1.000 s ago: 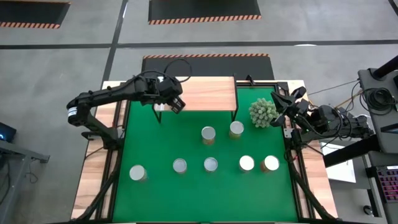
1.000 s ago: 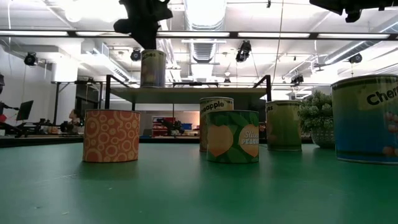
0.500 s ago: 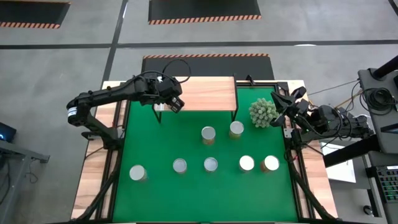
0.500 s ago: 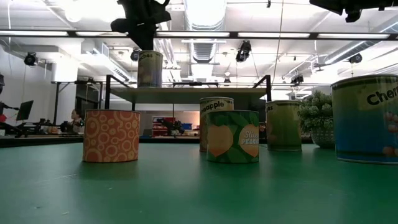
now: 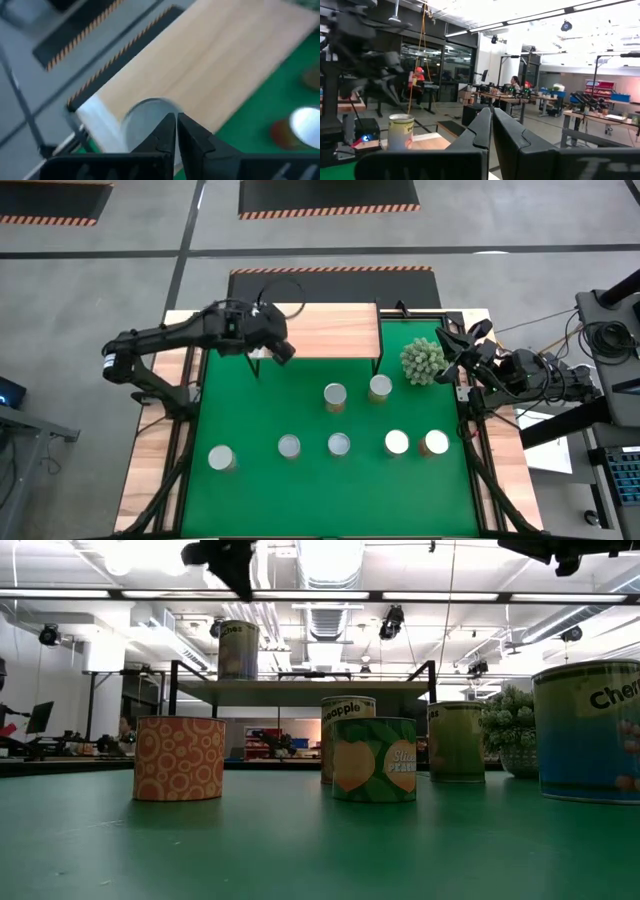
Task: Pick and place cans onto a shelf
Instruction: Put the canned peaches on the shelf, then put the left canned pineapple on the shelf
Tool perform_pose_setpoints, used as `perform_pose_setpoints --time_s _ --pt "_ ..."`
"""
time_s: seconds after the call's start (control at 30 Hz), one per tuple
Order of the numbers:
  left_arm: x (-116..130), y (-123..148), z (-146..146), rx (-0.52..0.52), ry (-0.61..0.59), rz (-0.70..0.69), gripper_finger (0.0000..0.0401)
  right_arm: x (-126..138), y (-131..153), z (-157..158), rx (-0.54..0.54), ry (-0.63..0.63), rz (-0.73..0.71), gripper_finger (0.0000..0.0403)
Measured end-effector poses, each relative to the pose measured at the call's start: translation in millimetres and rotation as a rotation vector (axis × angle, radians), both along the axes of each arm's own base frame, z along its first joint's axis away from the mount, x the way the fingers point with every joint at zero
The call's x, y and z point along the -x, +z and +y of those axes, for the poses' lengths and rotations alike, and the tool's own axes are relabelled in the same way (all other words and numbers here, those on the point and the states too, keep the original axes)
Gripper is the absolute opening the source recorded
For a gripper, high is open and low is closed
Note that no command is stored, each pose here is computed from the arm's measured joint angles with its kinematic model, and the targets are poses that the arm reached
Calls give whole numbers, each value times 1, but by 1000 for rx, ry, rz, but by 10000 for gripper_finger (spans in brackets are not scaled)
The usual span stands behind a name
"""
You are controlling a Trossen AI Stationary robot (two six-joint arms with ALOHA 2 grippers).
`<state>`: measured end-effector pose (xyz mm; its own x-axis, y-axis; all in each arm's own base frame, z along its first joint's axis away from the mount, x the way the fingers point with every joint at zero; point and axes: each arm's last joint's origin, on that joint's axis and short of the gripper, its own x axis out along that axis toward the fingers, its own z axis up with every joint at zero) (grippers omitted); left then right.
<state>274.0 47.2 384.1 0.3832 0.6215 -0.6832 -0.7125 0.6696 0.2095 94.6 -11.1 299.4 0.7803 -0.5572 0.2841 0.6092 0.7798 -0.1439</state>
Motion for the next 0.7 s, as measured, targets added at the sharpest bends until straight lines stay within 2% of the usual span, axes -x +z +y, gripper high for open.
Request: perform_pose_setpoints --time_s 0.2,0.27,0.4,0.47,0.53,0.6,0.7 --pt "-2 -3 -63 -145 -226 30 1 0 0 0 -64 25 -47 9" --pt "-3 -11 -90 -190 -368 68 1 0 0 0 -92 35 -68 9" --pt "3 -34 -143 -241 -726 121 0 0 0 0 -105 40 -78 9" --pt "7 -43 -163 -247 -879 75 0 0 0 0 -114 43 -83 9" --pt "11 -51 -174 -254 -989 10 0 -1 -1 0 -172 70 -110 9" --pt "17 -57 -178 -279 -1039 -73 0 -3 -2 2 -205 154 -124 9" --pt "26 -66 -174 -319 -1051 -192 0 -10 -1 7 -189 343 -122 9"
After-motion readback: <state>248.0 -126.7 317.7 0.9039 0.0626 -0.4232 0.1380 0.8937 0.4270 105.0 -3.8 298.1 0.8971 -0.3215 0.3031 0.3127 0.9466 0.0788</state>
